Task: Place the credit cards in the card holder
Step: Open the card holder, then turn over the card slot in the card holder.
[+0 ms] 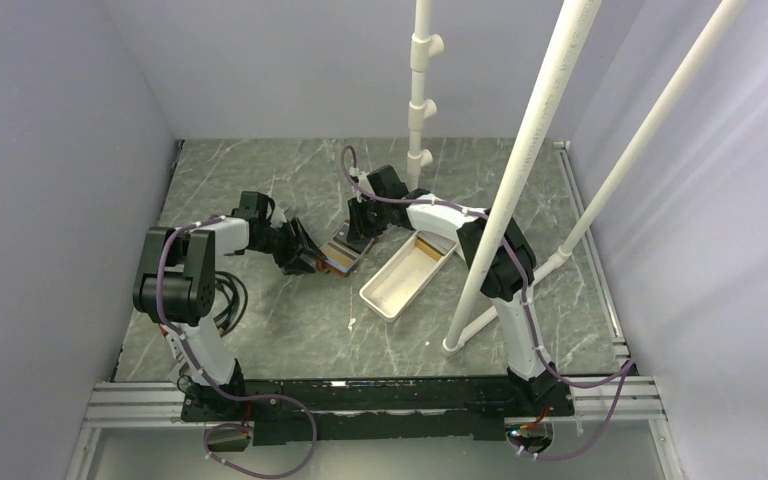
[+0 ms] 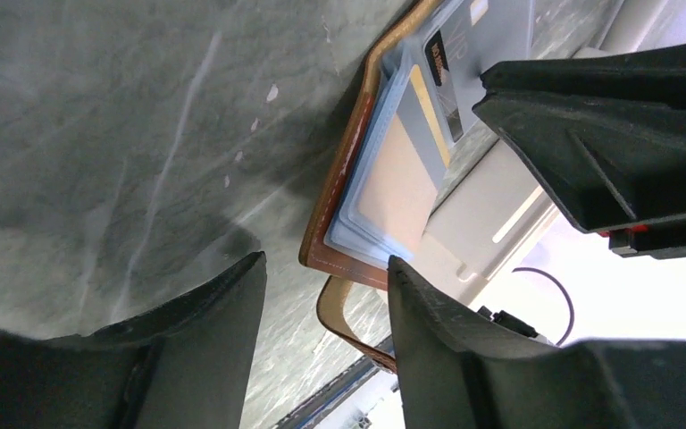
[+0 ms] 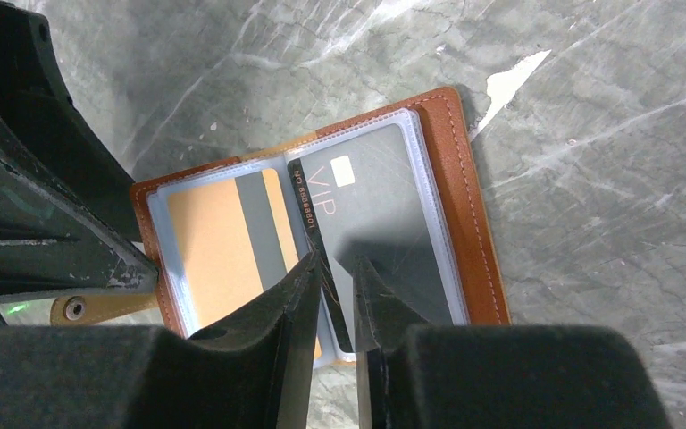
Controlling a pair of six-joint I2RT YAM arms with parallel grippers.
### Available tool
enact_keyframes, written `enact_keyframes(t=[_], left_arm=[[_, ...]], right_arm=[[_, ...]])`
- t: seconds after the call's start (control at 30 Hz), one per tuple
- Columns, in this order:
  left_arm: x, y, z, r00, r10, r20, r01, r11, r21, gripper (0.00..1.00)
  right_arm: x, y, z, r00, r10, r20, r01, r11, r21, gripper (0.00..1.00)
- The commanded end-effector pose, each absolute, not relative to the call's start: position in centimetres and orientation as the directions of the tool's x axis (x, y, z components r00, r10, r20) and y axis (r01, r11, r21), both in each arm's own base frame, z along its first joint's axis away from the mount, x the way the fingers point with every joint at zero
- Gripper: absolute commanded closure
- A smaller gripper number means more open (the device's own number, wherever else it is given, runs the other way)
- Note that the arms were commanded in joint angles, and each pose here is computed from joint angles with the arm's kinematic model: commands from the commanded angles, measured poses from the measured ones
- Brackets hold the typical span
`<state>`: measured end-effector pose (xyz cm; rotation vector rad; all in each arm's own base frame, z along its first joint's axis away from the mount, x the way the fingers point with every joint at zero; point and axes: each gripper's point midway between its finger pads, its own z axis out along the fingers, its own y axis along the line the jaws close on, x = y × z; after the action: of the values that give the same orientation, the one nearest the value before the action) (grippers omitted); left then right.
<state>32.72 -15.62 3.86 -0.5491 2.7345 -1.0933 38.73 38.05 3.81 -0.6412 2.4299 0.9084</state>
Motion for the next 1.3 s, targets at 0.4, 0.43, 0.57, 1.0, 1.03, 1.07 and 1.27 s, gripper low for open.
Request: enact_keyframes(t=[0.4, 0.43, 0.57, 1.0, 1.03, 1.07, 1.27], left_arm=[[33.6, -17.2, 4.4, -0.927, -0.374, -0.027, -0.213, 0.584, -0.784, 0.72], [33.7, -17.2, 4.5, -0.927, -0.374, -0.029, -0.209, 0.579, -0.788, 0.74], [34.7, -17.7, 5.0, -0.921, -0.384, -0.063, -0.170, 0.544, -0.822, 0.84], [36.8, -18.2, 9.3, -0.907, -0.355, -0.229, 0.015, 0.516, -0.857, 1.00], [36.8, -18.3, 9.8, -0.905, -0.352, -0.240, 0.031, 0.508, -0.861, 1.00], [36.9, -18.4, 10.1, -0.902, -0.351, -0.249, 0.043, 0.503, -0.863, 1.00], [37.2, -18.7, 11.0, -0.899, -0.345, -0.269, 0.071, 0.491, -0.868, 1.00]], right_arm=[[39.7, 38.3, 4.0, -0.767, -0.243, -0.593, -0.572, 0.678, 0.462, 0.79], [39.7, 38.3, 4.0, -0.767, -0.244, -0.593, -0.573, 0.677, 0.462, 0.79], [39.6, 38.3, 4.1, -0.765, -0.249, -0.594, -0.576, 0.677, 0.458, 0.79], [38.7, 38.3, 8.6, -0.663, -0.284, -0.692, -0.691, 0.587, 0.421, 0.30], [38.5, 38.4, 8.8, -0.654, -0.286, -0.700, -0.703, 0.573, 0.422, 0.28], [38.3, 38.5, 8.9, -0.649, -0.287, -0.705, -0.710, 0.563, 0.424, 0.26], [37.4, 39.1, 9.0, -0.618, -0.317, -0.719, -0.746, 0.523, 0.411, 0.19]])
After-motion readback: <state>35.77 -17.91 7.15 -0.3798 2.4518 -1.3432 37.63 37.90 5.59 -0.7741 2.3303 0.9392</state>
